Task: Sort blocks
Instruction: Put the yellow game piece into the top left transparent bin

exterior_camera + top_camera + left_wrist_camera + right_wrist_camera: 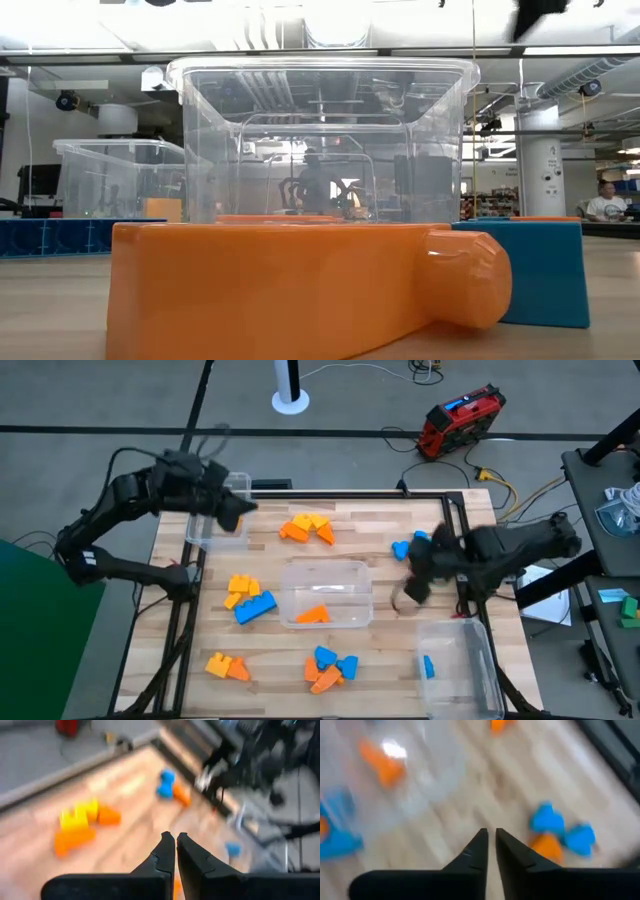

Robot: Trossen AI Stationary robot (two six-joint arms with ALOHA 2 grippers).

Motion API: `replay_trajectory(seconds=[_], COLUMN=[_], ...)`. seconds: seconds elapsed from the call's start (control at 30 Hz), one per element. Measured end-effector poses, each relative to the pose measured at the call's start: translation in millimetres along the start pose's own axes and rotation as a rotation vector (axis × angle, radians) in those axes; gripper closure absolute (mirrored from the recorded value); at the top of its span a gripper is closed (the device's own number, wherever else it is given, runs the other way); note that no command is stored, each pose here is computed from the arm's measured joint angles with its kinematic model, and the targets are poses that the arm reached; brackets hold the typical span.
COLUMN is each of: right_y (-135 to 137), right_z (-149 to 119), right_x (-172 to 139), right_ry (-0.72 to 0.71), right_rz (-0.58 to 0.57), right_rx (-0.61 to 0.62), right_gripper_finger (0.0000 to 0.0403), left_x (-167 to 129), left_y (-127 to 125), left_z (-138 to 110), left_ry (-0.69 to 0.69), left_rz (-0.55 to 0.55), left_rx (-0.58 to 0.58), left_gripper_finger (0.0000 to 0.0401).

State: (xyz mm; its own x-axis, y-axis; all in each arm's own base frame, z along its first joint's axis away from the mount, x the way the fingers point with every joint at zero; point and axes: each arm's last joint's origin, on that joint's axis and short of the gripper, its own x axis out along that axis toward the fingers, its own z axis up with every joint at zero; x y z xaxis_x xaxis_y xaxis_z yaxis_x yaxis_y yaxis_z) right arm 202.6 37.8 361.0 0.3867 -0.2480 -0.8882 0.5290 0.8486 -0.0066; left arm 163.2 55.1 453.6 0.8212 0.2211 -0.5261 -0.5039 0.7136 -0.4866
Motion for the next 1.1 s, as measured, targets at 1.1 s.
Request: replay_trajectory(seconds=[1.1], right_y=[-44], right_z=[88], right_x=[19], right_ry=[-0.445], right_rz=[0.014], right_rx=[0.066], right_gripper_finger=[0.0390], left_x=[93], left_y=[40], left_z=[-193], left_ry=[0.779], left_rz=[0.527], left_rx=[-0.226], left_gripper_finger=[0.0359])
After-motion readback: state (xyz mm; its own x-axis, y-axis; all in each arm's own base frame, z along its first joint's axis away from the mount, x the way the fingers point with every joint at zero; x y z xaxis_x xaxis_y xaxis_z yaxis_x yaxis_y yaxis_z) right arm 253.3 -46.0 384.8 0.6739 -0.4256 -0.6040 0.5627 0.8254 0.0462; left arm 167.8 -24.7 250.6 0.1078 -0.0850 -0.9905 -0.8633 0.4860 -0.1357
